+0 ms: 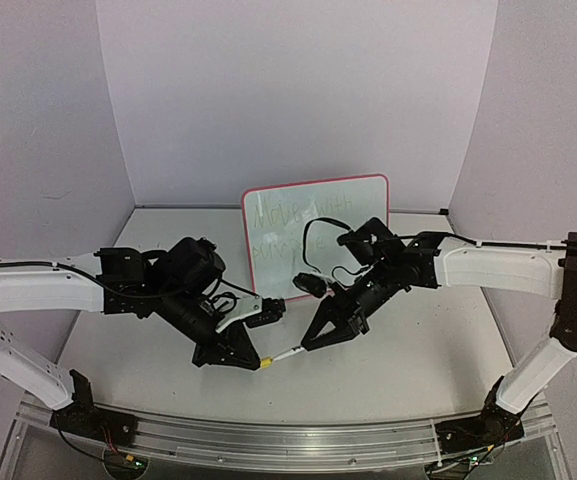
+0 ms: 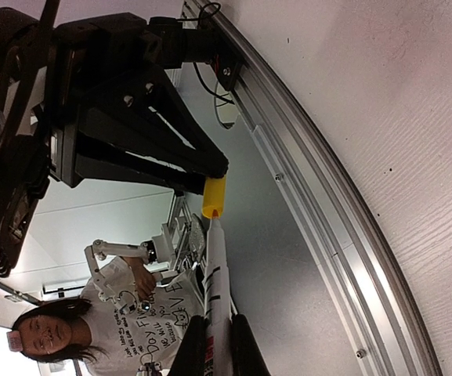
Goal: Write a sentence on the whiteboard
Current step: Insert the whiteboard marker without the cap into the pen cap.
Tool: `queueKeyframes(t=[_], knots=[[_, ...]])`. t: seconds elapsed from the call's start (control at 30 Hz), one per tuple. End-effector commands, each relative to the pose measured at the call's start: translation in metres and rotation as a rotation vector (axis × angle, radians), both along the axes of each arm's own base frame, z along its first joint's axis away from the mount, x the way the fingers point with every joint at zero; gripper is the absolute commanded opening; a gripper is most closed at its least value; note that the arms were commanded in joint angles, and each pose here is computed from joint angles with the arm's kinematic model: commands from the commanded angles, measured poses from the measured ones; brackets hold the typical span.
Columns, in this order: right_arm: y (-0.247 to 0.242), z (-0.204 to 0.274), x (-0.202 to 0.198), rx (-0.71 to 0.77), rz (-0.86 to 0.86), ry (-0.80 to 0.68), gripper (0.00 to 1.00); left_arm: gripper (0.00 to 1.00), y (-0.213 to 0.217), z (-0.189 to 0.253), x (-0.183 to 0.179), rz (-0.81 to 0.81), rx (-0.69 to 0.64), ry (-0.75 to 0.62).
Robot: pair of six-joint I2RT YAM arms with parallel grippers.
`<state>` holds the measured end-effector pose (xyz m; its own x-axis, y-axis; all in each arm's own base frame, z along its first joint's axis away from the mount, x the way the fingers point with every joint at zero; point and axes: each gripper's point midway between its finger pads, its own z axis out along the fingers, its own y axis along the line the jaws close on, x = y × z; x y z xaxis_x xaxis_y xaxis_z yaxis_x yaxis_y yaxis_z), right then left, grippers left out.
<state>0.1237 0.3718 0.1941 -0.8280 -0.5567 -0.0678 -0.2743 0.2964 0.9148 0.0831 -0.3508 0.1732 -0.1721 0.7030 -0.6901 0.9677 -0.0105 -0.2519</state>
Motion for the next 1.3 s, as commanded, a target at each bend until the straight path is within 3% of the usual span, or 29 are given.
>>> queueKeyframes(t=[0.0, 0.57, 1.27], knots=[[0.008, 0.011, 0.001, 0.038, 0.022, -0.025, 0.00, 0.00, -0.015, 0.024, 0.003, -0.023, -0.077, -0.026], [0.019, 0.009, 0.005, 0.043, 0.032, -0.045, 0.00, 0.00, -0.024, 0.044, 0.000, -0.034, -0.158, -0.022], [0.033, 0.020, -0.018, 0.090, 0.104, -0.074, 0.00, 0.00, -0.058, 0.105, 0.011, -0.059, -0.346, -0.075]])
